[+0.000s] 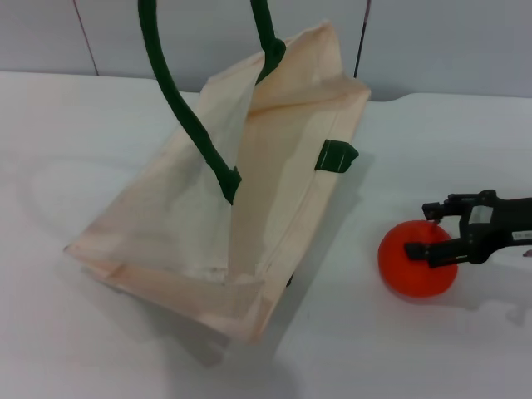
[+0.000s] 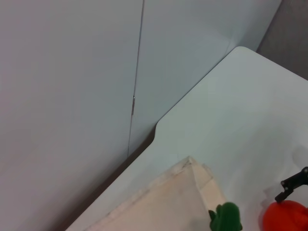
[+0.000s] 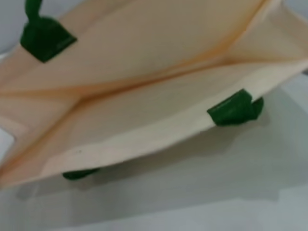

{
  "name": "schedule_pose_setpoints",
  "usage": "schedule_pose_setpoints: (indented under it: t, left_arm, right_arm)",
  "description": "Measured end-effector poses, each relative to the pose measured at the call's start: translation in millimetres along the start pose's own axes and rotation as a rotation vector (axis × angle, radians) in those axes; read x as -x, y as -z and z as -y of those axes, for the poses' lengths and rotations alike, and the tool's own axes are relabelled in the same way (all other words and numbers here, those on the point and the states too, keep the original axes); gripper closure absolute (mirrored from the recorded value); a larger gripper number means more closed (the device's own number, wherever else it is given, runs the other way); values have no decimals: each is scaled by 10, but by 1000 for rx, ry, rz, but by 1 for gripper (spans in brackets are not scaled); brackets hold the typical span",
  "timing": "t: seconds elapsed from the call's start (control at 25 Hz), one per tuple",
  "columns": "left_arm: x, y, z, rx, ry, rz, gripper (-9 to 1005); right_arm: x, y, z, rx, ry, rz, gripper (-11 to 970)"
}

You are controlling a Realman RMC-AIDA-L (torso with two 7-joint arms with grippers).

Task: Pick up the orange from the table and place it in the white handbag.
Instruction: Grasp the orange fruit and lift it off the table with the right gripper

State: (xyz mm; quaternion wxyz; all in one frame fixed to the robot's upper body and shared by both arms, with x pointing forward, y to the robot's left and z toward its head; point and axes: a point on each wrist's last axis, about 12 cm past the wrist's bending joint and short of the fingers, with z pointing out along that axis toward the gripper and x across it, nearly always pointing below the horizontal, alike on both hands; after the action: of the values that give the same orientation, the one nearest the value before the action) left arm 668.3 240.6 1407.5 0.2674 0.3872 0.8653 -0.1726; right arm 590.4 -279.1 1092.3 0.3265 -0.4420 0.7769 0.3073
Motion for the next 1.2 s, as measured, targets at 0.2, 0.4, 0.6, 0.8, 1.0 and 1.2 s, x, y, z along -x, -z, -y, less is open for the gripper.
schedule_pose_setpoints:
  t: [0.2, 0.4, 0.6, 0.8, 1.0, 1.2]
  left_arm:
    - [6, 0, 5, -1, 1, 1, 875]
    - [-1, 3, 0, 0, 3, 1, 875]
    - [12, 3, 10, -2, 0, 2, 874]
    - [31, 7, 22, -2, -5, 4, 874]
    - [27, -1, 21, -4, -5, 2, 874]
    - [117, 9, 81, -14, -29, 6, 874]
  right_arm:
    - [-45, -18, -12, 2, -3, -24, 87]
    - [-75, 4, -4, -3, 9, -40, 88]
    - [-71, 21, 8, -7, 56, -45, 249]
    - [-66, 4, -14, 13, 94, -45, 356]
    - [9, 13, -53, 48, 120, 10, 439]
    - [202, 136, -76, 82, 167, 174, 503]
